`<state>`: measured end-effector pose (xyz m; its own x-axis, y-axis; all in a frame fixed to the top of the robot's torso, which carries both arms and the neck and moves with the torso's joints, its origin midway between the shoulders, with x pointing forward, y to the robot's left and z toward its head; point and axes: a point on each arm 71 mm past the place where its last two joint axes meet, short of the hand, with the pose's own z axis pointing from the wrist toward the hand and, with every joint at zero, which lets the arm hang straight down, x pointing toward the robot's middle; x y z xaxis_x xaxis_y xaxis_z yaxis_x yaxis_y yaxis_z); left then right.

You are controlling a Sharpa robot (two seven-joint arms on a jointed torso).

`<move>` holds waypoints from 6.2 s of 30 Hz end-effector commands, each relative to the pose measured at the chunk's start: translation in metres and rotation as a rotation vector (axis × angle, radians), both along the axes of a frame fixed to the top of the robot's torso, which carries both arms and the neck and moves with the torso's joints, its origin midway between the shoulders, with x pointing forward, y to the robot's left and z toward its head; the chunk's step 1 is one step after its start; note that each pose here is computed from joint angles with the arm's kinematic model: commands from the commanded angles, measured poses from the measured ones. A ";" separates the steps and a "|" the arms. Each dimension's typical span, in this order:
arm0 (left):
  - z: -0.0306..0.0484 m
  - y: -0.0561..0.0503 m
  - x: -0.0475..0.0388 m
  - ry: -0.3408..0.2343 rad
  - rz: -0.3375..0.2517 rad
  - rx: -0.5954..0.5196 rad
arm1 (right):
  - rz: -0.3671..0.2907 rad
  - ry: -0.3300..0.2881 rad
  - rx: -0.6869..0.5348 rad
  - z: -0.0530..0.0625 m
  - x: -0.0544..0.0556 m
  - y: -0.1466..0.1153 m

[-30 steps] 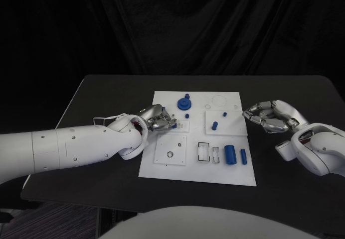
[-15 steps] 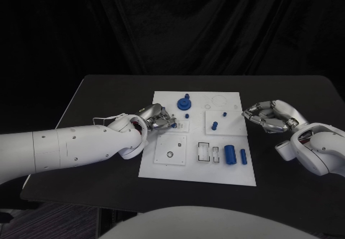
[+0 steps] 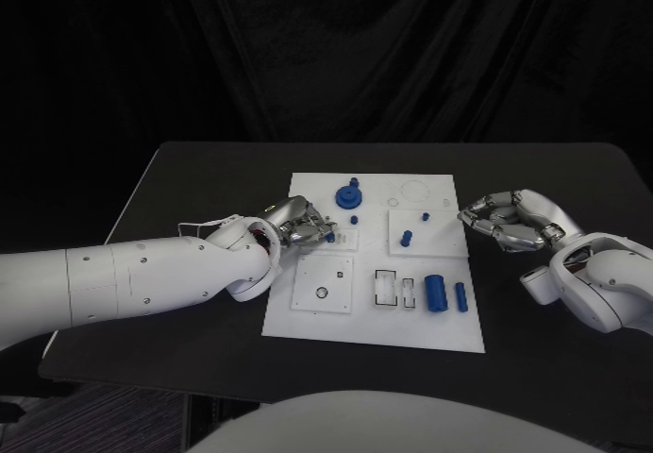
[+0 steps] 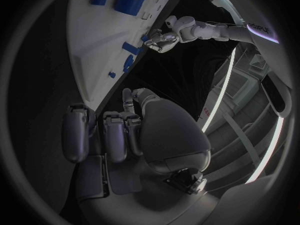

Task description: Assemble the parts on the task board

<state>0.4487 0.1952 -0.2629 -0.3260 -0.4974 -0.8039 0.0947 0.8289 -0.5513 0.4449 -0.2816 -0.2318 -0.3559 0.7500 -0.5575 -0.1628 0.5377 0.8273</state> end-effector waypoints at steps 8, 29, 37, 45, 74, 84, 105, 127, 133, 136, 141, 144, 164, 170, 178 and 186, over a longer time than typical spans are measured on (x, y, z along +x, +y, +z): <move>-0.0036 -0.002 -0.0022 0.022 -0.011 0.008 | -0.006 -0.004 -0.004 0.000 0.000 -0.001; -0.0032 0.001 -0.0037 0.021 -0.010 0.007 | -0.006 -0.003 -0.005 0.000 0.000 -0.001; -0.0038 0.001 -0.0041 0.029 -0.020 0.011 | -0.007 -0.001 -0.005 0.000 0.000 -0.002; -0.0046 0.002 -0.0043 0.039 -0.022 0.017 | -0.008 0.000 -0.005 0.000 -0.001 -0.002; 0.0660 0.017 0.0077 -0.137 -0.071 -0.032 | -0.021 -0.012 -0.009 0.000 0.000 -0.005; 0.0845 0.029 0.0455 -0.130 -0.091 0.060 | -0.019 -0.008 -0.009 -0.001 0.002 -0.004; 0.0721 0.036 0.0780 -0.034 -0.042 0.320 | -0.016 -0.002 -0.008 -0.001 0.002 -0.003; 0.0624 0.027 0.0779 0.097 -0.030 0.402 | -0.011 -0.002 -0.005 -0.001 0.001 -0.002; 0.0623 0.027 0.0799 0.097 -0.024 0.395 | -0.012 -0.002 -0.006 -0.001 0.001 -0.002; 0.0624 0.026 0.0806 0.092 -0.026 0.391 | -0.012 -0.002 -0.006 -0.001 0.002 -0.002; 0.0629 0.023 0.0804 0.084 -0.040 0.381 | -0.010 -0.002 -0.006 -0.001 0.002 -0.002; 0.0629 0.022 0.0806 0.084 -0.043 0.369 | -0.010 -0.002 -0.006 -0.001 0.002 -0.002; 0.0594 0.020 0.0834 0.127 -0.033 0.380 | -0.008 -0.006 -0.004 -0.001 0.002 -0.001; 0.0589 0.019 0.0837 0.131 -0.035 0.383 | -0.007 -0.007 -0.004 -0.001 0.002 0.000; 0.0587 0.017 0.0837 0.131 -0.041 0.382 | -0.005 -0.006 -0.003 -0.001 0.002 0.000; 0.0578 0.018 0.0838 0.141 -0.038 0.390 | -0.004 -0.007 -0.003 -0.001 0.002 0.000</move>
<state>0.5327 0.2134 -0.2044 -0.4444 -0.1563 -0.8821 0.0744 0.9748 -0.2103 0.4476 -0.2814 -0.2325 -0.3510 0.7496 -0.5612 -0.1649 0.5404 0.8251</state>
